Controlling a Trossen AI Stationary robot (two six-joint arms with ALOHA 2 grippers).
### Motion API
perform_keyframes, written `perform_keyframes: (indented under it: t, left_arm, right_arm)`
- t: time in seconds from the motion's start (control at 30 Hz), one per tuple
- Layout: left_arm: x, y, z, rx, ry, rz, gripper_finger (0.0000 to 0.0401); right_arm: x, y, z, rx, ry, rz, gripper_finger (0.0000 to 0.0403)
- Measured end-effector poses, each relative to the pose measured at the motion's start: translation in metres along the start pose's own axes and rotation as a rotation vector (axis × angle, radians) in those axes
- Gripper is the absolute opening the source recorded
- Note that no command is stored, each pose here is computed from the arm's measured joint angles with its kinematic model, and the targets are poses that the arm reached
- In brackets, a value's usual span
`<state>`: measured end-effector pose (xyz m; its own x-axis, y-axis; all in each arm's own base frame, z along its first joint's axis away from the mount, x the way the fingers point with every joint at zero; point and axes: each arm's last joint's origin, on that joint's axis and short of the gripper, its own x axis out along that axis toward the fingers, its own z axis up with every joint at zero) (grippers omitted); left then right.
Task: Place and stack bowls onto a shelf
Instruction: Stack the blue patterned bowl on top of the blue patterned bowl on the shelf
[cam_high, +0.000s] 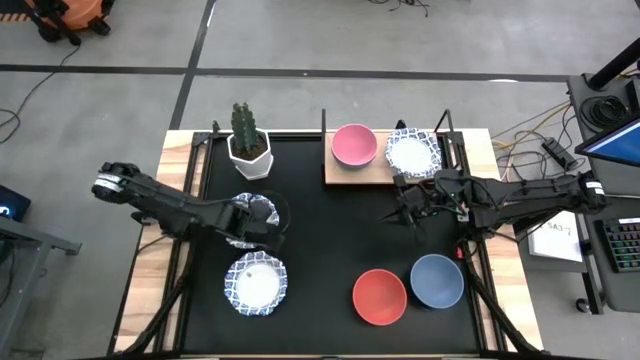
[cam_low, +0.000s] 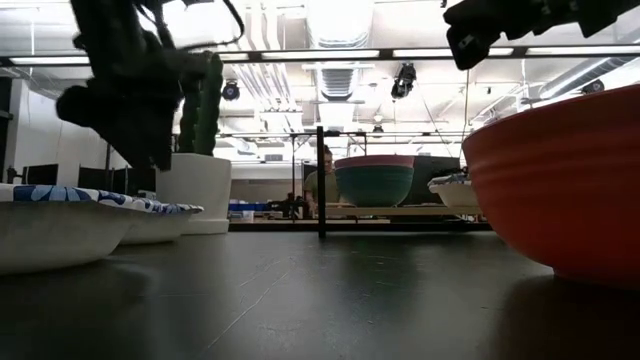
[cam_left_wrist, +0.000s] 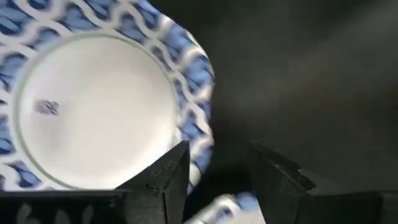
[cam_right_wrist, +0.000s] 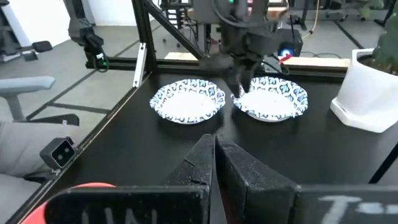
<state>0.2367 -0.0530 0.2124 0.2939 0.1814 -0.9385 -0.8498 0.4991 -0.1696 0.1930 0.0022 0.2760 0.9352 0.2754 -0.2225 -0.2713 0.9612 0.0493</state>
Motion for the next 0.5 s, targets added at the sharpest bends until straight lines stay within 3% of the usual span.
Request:
perform_keyframes:
  t: [0.17,0.5]
  left_arm:
    - [0.013,0.000,0.011,-0.005,-0.002,0.039,0.0130]
    - [0.041,-0.008,0.007,0.018,0.022,0.109,0.0130]
  right_arm:
    - [-0.001,0.000,-0.002,0.003,0.022,0.000,0.0009]
    - [-0.002,0.001,-0.004,0.001,0.045,0.002,0.0009]
